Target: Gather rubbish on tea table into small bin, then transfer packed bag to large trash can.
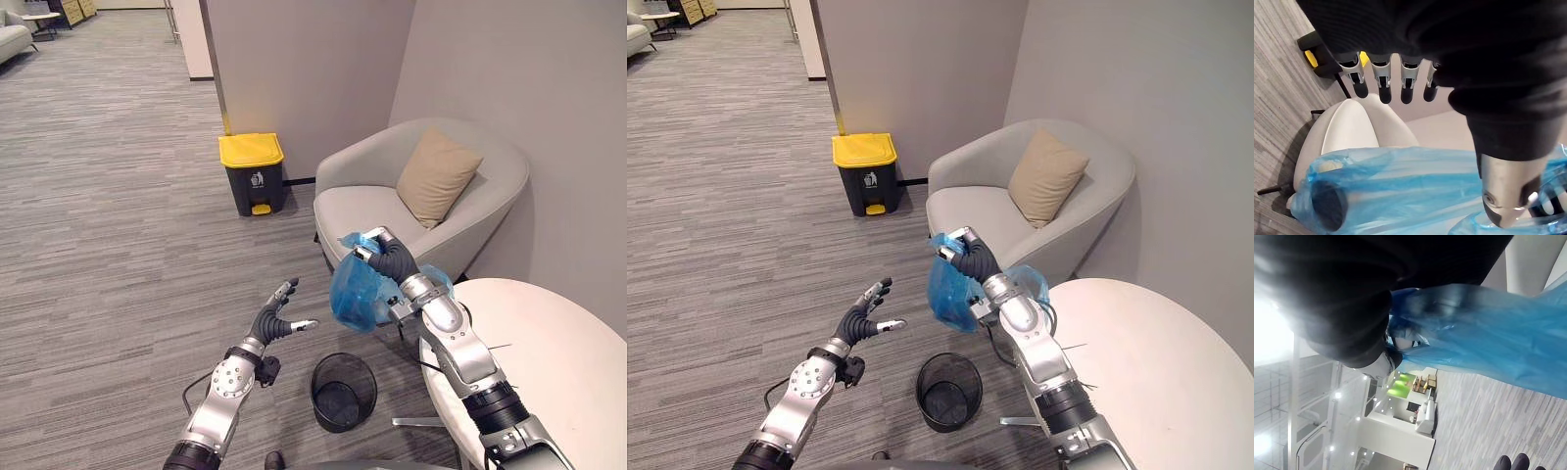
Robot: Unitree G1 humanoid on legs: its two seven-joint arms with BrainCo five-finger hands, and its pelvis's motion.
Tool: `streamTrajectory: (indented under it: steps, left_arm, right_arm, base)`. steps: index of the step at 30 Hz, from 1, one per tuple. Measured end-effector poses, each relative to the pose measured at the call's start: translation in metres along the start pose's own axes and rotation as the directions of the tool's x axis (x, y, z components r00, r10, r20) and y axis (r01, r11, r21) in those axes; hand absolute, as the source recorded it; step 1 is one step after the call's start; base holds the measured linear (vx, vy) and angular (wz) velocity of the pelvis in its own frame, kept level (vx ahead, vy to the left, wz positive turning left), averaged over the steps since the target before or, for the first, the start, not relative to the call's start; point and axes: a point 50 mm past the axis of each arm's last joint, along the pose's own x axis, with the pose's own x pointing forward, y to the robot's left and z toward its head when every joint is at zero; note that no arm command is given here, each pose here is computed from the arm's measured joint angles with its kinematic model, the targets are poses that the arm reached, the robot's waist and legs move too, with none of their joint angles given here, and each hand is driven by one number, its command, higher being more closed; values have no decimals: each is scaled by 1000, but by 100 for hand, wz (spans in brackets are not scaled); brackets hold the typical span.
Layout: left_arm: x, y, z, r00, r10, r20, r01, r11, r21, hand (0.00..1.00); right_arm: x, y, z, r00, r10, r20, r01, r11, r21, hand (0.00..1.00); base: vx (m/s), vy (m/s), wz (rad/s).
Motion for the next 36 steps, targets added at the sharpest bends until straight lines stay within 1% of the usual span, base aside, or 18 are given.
streamTrajectory:
  steps: [2, 6, 8, 11, 14, 19, 24, 28, 31, 34, 36]
  left_arm:
    - [0, 0, 0, 1000, -5, -3, 5, 999, 38, 0]
    - [1, -4, 2, 1000, -27, 4, 25, 981, 192, 0]
    - [4, -5, 5, 1000, -20, 17, 15, 970, 243, 0]
    - [8, -1, 9, 999, 6, 42, -19, 954, 299, 0]
    - [8, -2, 10, 999, -3, 44, -13, 938, 346, 0]
    - [10, -12, 11, 997, -52, 48, 30, 928, 371, 0]
    - [9, -16, 8, 996, -78, 37, 59, 923, 381, 0]
    - [7, -24, 1, 992, -127, 6, 115, 915, 386, 0]
    - [7, -25, 2, 991, -131, 11, 116, 915, 387, 0]
    - [8, -25, 3, 991, -131, 19, 113, 917, 382, 0]
    - [9, -26, 7, 992, -125, 36, 103, 923, 370, 0]
  right_arm:
    - [0, 0, 1, 1000, 1, 3, -1, 1000, 0, 100]
    - [0, 2, 1, 1000, 12, 11, -12, 1000, -3, 100]
    - [0, 5, 1, 1000, 21, 14, -21, 1000, -2, 100]
    - [0, 7, 2, 999, 29, 22, -29, 1000, -3, 100]
    - [1, 13, 2, 998, 61, 25, -61, 998, -5, 100]
    - [1, 15, 3, 996, 79, 32, -80, 997, 4, 100]
    - [1, 17, 17, 991, 89, 98, -93, 995, 33, 100]
    - [7, 26, 28, 979, 135, 151, -144, 989, 47, 100]
    - [8, 36, 39, 963, 183, 196, -199, 978, 63, 100]
    - [9, 45, 52, 941, 216, 260, -252, 961, 116, 100]
    - [11, 54, 62, 914, 264, 309, -318, 938, 139, 100]
  base:
    - [0, 0, 0]
    - [0, 0, 0]
    - [0, 0, 0]
    - [0, 0, 0]
    - [0, 0, 0]
    - [0, 0, 0]
    - [0, 0, 0]
    - [0, 0, 0]
    - [0, 0, 0]
    - [0, 0, 0]
    - [0, 0, 0]
